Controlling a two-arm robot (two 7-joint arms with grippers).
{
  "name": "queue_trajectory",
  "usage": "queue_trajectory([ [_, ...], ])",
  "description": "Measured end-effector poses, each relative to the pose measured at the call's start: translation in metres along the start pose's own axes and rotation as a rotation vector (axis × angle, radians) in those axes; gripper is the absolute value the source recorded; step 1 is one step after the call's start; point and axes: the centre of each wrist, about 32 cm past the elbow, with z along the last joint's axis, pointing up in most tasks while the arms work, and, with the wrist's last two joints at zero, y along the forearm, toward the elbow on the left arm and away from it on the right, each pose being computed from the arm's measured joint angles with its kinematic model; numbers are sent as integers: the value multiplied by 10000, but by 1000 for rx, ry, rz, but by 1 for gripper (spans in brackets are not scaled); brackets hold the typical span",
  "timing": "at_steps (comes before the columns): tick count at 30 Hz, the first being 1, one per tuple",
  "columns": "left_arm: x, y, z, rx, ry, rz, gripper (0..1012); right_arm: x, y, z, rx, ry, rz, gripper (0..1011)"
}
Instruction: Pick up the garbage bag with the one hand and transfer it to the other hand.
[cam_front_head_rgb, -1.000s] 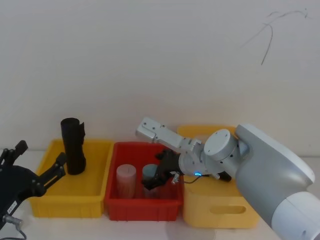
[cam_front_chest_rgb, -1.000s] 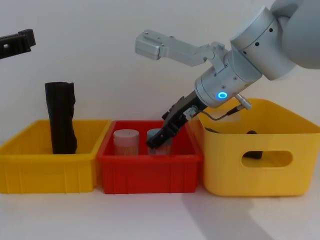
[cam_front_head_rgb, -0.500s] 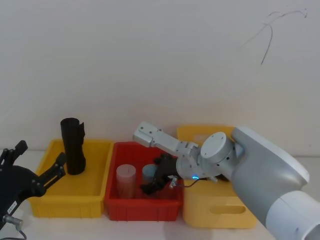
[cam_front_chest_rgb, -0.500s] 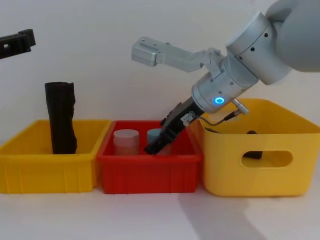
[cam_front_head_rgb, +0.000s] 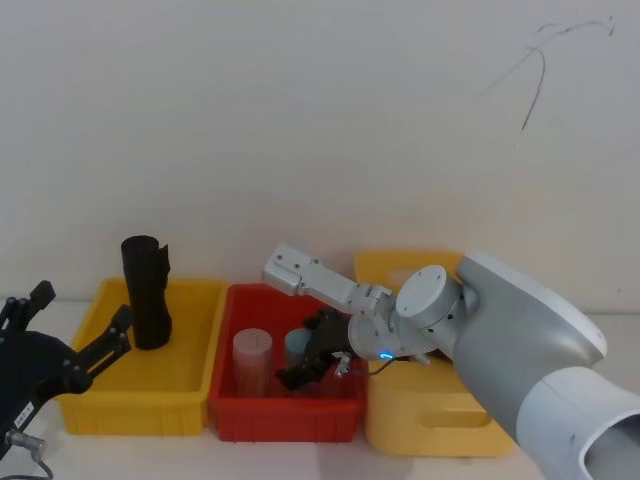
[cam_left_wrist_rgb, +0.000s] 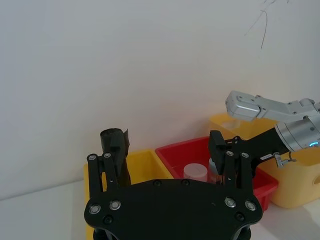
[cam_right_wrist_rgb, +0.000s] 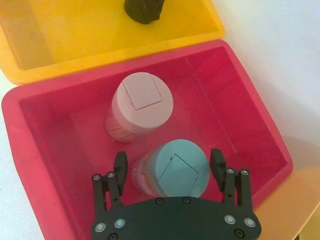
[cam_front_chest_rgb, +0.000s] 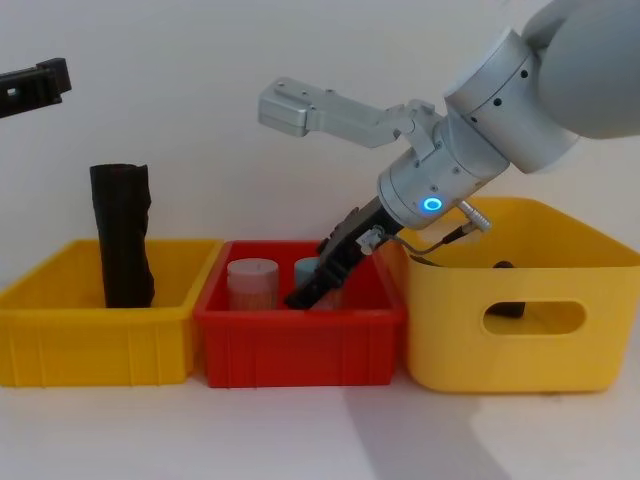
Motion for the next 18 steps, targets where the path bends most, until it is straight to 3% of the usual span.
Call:
queue_trajectory([
  [5, 0, 0, 0, 0, 0, 0, 1001, -2, 4, 7, 2, 0, -1, 1000],
  [18, 0, 0, 0, 0, 0, 0, 1001, -8, 9, 8, 2, 1, -1, 737],
])
